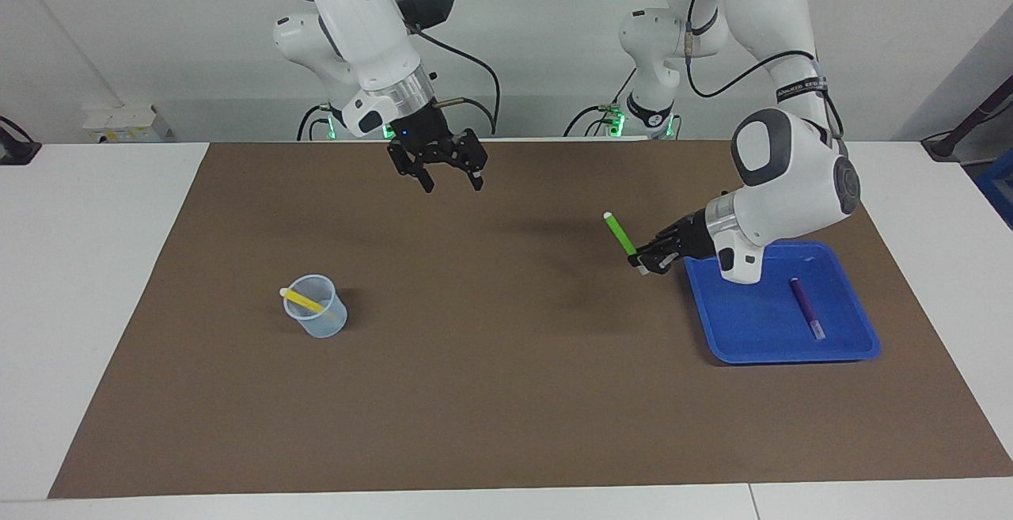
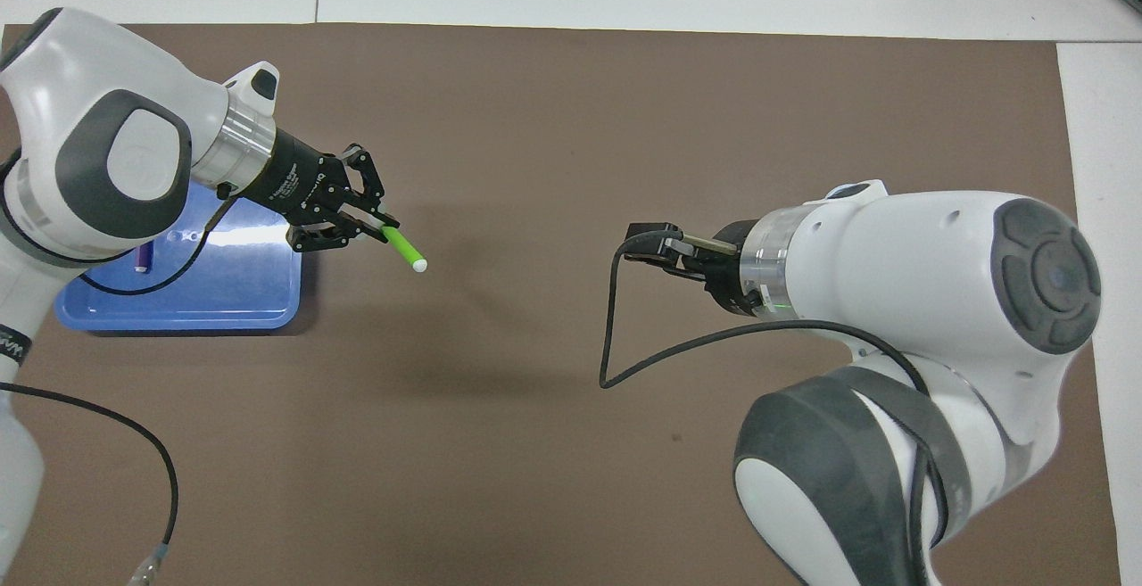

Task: Transfer and insert pens with both arms
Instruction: 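Lift the green pen with the left gripper toward the right gripper, then grasp the green pen with the right gripper, then open the left gripper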

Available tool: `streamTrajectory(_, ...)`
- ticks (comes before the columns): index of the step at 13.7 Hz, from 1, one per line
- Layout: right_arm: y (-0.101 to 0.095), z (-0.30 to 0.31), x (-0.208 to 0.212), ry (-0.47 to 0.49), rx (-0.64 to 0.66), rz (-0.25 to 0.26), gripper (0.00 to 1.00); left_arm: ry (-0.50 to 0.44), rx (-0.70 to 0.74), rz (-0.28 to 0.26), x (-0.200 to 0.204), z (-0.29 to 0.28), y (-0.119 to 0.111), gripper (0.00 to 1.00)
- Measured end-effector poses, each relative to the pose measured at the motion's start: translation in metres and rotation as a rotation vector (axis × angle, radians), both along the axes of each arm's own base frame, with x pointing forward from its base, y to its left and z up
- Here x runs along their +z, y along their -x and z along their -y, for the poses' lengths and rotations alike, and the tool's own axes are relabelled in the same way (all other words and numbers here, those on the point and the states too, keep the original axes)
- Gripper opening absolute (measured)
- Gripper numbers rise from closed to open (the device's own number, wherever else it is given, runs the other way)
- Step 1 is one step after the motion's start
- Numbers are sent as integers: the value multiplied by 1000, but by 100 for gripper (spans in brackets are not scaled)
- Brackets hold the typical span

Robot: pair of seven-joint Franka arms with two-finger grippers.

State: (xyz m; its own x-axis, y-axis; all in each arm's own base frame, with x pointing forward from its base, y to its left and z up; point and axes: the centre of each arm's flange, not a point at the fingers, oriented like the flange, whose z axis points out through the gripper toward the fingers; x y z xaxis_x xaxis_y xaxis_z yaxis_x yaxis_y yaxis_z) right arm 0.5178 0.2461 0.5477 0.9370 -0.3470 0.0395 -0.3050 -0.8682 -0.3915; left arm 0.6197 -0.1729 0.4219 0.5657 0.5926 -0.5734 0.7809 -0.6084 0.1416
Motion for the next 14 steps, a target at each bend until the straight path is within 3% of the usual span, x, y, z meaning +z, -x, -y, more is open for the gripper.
streamTrajectory(5,-9,-10,0,-102,-130,16,97,54,140,-117,-2,46,11,17)
streamTrajectory(9,-11,-29,-13,-119,-163,12,88,100,217,-192,3,63,15,17)
streamTrajectory(14,-6,-55,-21,-144,-190,11,78,103,267,-216,10,117,30,17)
